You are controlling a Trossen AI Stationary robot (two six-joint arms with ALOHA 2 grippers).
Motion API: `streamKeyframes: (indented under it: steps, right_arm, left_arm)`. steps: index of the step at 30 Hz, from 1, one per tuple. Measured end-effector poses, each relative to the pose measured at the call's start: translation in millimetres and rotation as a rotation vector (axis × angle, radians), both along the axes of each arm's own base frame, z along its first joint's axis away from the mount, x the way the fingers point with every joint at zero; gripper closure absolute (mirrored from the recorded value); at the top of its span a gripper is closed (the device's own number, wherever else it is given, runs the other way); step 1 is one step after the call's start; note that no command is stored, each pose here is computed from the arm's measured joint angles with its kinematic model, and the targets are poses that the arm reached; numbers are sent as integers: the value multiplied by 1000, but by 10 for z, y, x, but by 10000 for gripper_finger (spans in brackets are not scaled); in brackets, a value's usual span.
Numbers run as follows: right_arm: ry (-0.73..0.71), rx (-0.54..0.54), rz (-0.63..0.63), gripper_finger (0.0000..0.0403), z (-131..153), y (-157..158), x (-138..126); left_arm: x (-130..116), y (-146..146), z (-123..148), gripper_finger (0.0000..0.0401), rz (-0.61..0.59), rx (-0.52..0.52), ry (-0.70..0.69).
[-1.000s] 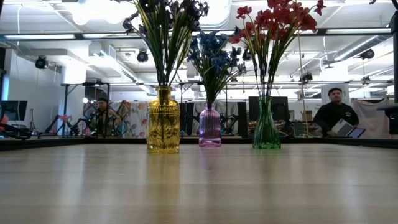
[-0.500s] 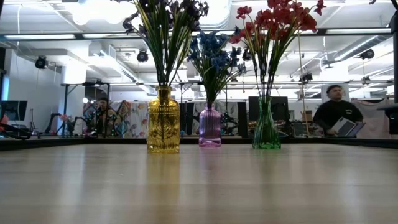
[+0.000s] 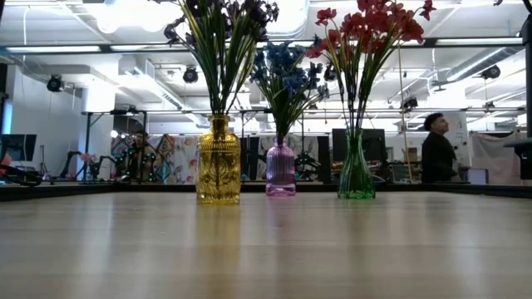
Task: Sort flowers into vase by color
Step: Put the pink flowers into the green vase
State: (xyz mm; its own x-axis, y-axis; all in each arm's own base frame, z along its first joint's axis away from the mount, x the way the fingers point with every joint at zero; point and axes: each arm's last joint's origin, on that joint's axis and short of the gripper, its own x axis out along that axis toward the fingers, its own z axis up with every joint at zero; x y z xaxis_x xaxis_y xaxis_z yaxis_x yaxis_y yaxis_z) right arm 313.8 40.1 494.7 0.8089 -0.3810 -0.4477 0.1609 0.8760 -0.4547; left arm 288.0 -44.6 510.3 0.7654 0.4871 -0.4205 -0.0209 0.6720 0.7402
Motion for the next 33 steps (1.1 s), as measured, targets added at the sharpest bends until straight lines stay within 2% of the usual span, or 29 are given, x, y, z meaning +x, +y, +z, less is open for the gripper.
streamKeyframes:
  steps: [4,8,16,24,27,31,33]
  right_arm:
    - [8,6,-5,390,-1,-4,-23]
    - [11,23,-16,390,20,-16,-92]
    - [-45,99,-66,390,145,-61,-331]
    - [-32,212,-145,390,104,-85,-540]
    - [-12,231,-151,390,8,-19,-540]
    - [-39,151,-165,391,-108,189,-616]
    - [-75,159,-142,391,-136,302,-693]
  left_arm:
    - [-15,6,13,168,10,9,-6]
    - [-66,27,49,150,33,54,-5]
    - [-210,61,178,145,66,119,-49]
    - [-450,2,480,145,70,161,-234]
    - [-548,-28,566,145,52,147,-293]
    - [-698,-84,633,145,27,93,-353]
    - [-772,-126,659,145,10,46,-389]
